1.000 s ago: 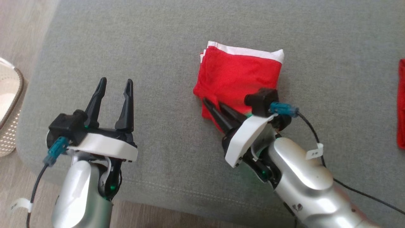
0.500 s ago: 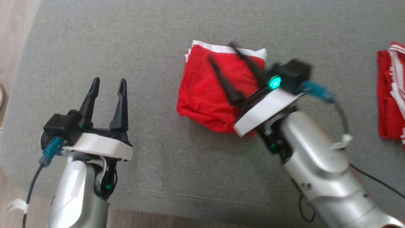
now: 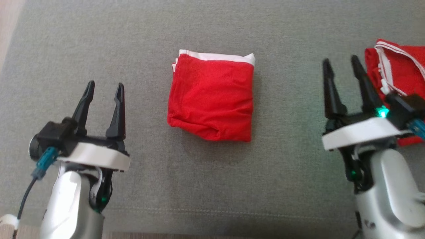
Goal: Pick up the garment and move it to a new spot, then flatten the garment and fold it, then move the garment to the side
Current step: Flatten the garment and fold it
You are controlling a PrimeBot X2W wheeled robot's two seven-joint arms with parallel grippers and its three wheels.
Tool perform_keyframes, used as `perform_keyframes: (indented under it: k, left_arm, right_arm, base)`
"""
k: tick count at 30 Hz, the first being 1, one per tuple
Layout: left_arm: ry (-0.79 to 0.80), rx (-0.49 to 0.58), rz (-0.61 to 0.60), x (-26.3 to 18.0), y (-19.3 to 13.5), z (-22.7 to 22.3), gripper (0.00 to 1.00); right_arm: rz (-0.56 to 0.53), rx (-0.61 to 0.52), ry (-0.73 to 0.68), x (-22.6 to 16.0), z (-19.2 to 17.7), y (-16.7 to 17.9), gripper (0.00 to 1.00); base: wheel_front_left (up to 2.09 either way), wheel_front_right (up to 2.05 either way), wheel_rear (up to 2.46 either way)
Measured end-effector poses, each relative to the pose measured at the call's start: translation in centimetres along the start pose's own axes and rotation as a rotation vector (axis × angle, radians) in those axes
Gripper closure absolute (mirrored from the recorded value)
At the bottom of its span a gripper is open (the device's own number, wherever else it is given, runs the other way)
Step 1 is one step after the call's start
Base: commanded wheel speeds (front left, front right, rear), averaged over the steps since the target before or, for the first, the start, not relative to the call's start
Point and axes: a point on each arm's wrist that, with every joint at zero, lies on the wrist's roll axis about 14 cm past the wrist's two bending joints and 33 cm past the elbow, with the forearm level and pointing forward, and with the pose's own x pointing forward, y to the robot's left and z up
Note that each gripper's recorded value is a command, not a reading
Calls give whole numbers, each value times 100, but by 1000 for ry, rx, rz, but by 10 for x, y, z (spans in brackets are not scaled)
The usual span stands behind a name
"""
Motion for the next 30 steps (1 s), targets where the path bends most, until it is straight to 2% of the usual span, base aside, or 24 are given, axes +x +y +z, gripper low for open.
perform_keyframes:
  k: [11,30]
  left_arm:
    - [6,26,-8,-20,-3,3,0]
    - [34,33,-5,-60,-10,7,0]
  right_arm:
    - [-78,-77,26,-39,8,-16,0]
    - [-144,-96,38,-92,20,-22,0]
  base:
    - [0,0,0]
    - [0,0,0]
